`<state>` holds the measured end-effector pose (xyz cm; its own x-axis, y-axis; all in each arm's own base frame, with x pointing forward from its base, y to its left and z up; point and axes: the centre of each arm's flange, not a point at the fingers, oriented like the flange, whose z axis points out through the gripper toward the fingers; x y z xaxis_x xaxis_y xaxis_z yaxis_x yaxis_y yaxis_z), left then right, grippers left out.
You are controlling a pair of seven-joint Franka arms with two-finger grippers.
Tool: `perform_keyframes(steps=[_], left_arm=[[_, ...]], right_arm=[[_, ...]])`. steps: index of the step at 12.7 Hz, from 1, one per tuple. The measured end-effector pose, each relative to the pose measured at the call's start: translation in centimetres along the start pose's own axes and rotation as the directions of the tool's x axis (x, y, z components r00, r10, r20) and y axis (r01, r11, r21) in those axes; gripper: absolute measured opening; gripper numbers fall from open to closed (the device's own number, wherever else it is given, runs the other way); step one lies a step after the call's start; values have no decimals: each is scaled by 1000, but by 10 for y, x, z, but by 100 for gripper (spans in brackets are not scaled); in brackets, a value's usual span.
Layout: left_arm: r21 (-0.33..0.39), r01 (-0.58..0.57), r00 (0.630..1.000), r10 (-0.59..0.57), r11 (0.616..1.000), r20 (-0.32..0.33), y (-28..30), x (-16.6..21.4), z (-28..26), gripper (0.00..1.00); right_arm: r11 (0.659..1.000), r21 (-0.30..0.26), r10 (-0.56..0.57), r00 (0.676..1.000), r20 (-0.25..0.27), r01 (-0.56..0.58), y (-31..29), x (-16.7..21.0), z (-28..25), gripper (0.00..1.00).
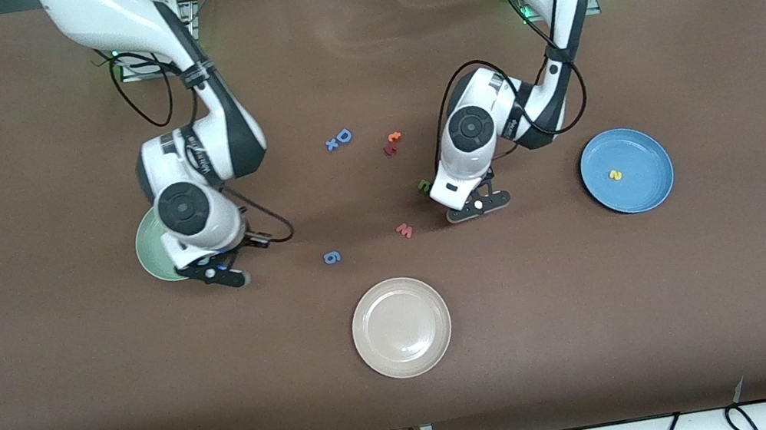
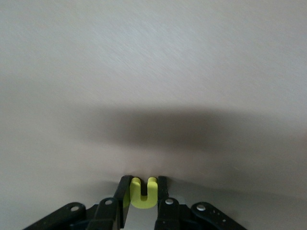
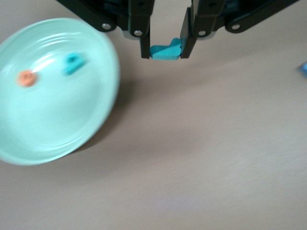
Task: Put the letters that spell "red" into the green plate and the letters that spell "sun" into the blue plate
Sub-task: 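Place the teal letter on green plate while the left places u on blue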
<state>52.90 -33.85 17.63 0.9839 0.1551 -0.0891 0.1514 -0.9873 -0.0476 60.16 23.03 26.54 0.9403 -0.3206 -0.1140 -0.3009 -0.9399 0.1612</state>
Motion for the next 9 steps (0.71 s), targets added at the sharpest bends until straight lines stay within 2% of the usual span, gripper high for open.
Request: perform_keyframes(steps=[5, 9], left_arm=[[0, -167, 984, 167, 986, 59, -84, 52, -65, 27], [-48, -342, 934, 346, 938, 89, -208, 102, -96, 28]], right_arm=[[997, -40, -66, 995, 68, 69, 86, 24, 6, 29], [996, -19, -86, 992, 92, 88, 125, 35, 49, 29]])
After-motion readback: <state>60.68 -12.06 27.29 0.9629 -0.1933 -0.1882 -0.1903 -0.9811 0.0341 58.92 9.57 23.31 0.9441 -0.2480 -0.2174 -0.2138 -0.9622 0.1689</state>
